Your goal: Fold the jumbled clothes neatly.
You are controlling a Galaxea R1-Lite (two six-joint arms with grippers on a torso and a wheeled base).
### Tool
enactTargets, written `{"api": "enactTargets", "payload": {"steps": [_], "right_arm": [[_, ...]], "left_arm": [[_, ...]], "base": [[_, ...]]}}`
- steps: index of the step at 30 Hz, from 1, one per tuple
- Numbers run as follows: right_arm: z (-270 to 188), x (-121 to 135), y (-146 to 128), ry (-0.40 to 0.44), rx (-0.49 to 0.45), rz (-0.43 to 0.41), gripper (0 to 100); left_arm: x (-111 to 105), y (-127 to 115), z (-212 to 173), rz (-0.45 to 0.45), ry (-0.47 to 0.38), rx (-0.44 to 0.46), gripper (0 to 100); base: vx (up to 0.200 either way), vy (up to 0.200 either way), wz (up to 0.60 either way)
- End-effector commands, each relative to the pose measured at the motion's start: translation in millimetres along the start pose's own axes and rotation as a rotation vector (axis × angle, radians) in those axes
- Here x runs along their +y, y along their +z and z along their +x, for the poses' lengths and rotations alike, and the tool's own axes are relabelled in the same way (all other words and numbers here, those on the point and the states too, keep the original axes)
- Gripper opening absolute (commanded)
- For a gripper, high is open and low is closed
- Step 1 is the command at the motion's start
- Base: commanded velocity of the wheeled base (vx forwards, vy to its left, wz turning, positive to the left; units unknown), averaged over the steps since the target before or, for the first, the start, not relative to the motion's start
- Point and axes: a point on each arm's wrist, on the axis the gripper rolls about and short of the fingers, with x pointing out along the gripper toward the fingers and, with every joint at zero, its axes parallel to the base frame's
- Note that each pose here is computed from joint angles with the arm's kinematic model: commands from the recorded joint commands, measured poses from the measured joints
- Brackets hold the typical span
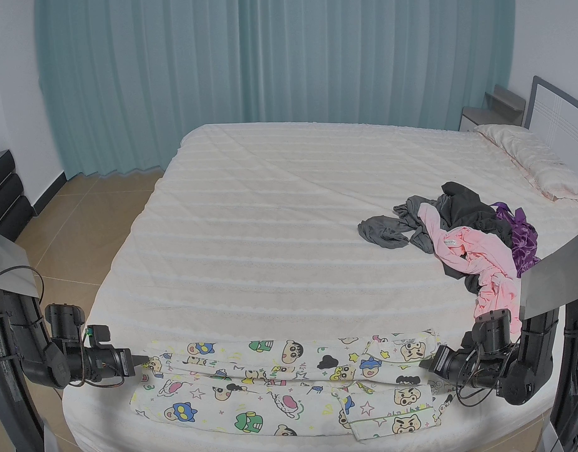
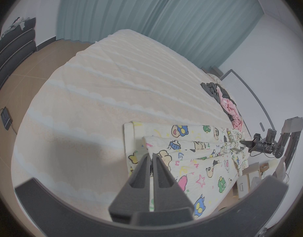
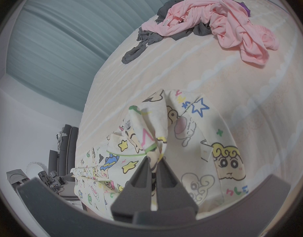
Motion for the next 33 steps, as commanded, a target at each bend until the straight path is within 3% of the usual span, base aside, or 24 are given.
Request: {"api": "enactTargets", "payload": {"steps": [1, 7, 15, 18, 20, 21, 25, 30, 31, 33], "right_arm": [[1.8, -1.6, -4.6, -0.011, 0.021, -0.005, 100], [-5.9, -2.1, -7.1, -0.013, 0.023, -0.005, 100], [-27.1, -3.1, -8.3, -0.013, -0.049, 0.037, 100], [-31.4, -1.4, -3.1, -0.006, -0.088, 0.097, 100], [-31.9, -1.3, -2.6, -0.005, -0.091, 0.098, 100], [-37.7, 0.7, 3.5, 0.013, -0.123, 0.108, 100], [-45.4, 1.6, 10.4, 0.023, -0.158, 0.12, 100], [-53.6, 3.6, 11.3, 0.018, -0.152, 0.123, 100], [-56.2, 4.8, 11.9, 0.022, -0.154, 0.122, 100], [-56.2, 4.8, 11.9, 0.022, -0.154, 0.122, 100]], "left_arm": [[1.6, -6.8, 2.4, -0.017, 0.006, 0.032, 100], [4.2, -11.9, -2.5, -0.039, 0.03, 0.042, 100], [14.0, -3.0, -28.1, -0.089, 0.061, -0.046, 100], [8.1, 8.7, -37.4, -0.175, 0.04, -0.096, 100], [7.6, 9.4, -37.5, -0.18, 0.038, -0.098, 100], [-5.3, 25.1, -37.3, -0.281, 0.005, -0.104, 100], [-15.0, 41.6, -39.0, -0.339, -0.008, -0.06, 100], [-17.3, 53.9, -32.9, -0.309, 0.002, 0.048, 100], [-16.4, 49.5, -32.2, -0.258, 0.021, 0.091, 100], [-16.4, 49.5, -32.2, -0.258, 0.021, 0.091, 100]], "base": [[0.0, 0.0, 0.0], [0.0, 0.0, 0.0], [0.0, 0.0, 0.0], [0.0, 0.0, 0.0], [0.0, 0.0, 0.0], [0.0, 0.0, 0.0], [0.0, 0.0, 0.0], [0.0, 0.0, 0.0], [0.0, 0.0, 0.0], [0.0, 0.0, 0.0]]}}
